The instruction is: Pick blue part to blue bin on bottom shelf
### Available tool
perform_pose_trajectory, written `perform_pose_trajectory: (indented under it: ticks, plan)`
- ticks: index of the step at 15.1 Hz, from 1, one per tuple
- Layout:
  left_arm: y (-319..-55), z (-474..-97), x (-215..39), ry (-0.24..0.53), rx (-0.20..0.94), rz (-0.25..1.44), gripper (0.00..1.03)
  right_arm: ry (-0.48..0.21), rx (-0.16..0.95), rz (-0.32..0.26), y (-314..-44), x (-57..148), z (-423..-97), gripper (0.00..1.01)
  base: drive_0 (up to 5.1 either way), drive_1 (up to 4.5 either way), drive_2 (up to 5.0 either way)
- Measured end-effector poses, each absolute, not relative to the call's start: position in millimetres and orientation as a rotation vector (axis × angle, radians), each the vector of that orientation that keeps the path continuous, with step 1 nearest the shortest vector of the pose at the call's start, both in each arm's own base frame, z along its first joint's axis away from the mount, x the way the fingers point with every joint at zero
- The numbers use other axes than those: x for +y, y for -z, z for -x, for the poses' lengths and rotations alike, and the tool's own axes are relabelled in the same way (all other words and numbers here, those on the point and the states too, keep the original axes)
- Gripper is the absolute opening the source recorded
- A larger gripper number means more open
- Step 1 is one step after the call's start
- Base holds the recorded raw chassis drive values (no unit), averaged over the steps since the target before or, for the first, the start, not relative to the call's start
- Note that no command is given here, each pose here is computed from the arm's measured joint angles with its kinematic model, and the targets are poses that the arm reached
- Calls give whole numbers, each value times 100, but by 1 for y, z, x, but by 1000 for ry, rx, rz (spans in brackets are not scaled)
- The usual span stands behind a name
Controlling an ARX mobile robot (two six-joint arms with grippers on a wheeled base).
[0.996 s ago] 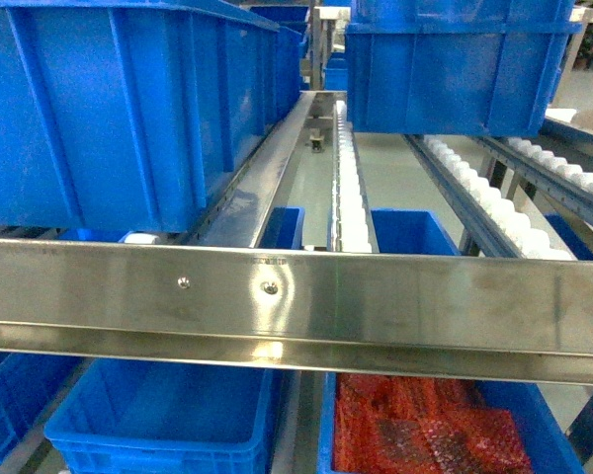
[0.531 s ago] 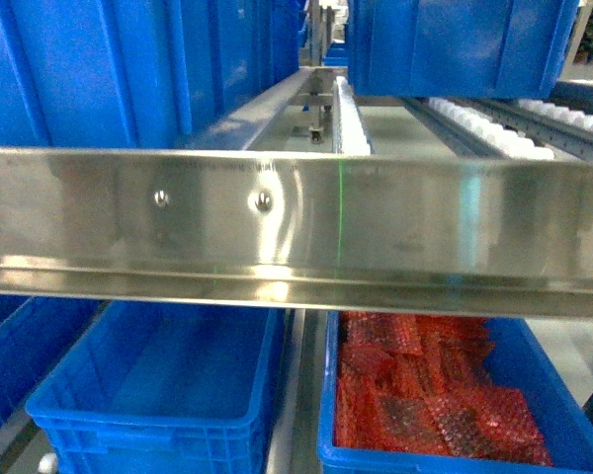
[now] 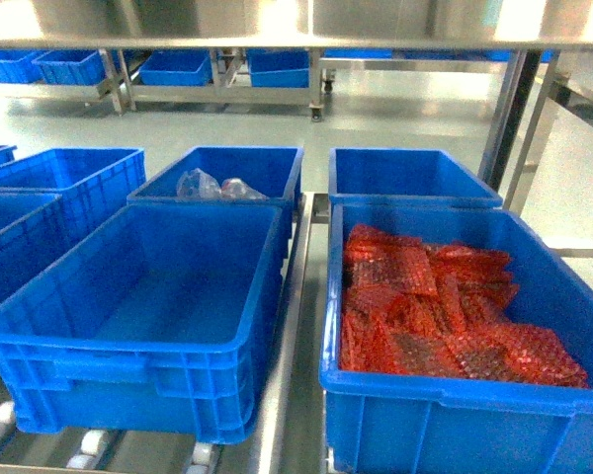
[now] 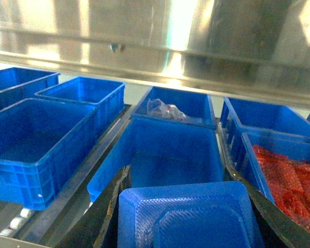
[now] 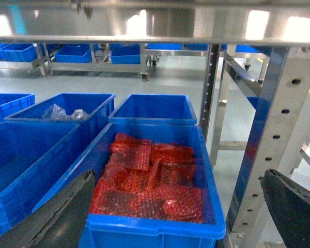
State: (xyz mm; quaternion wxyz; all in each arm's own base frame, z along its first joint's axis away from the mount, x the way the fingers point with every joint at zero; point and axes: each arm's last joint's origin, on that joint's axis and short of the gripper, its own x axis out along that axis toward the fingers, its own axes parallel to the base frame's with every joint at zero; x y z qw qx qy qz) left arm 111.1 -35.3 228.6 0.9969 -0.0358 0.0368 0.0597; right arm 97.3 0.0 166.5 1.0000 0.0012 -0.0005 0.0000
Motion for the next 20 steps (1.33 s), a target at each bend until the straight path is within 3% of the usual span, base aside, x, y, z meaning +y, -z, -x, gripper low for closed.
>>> perform_pose_trajectory:
  ticks: [20]
  plan:
    - [-228, -111, -35, -119, 74, 71, 44, 0, -2, -2, -167, 0, -97, 98, 0, 0, 0]
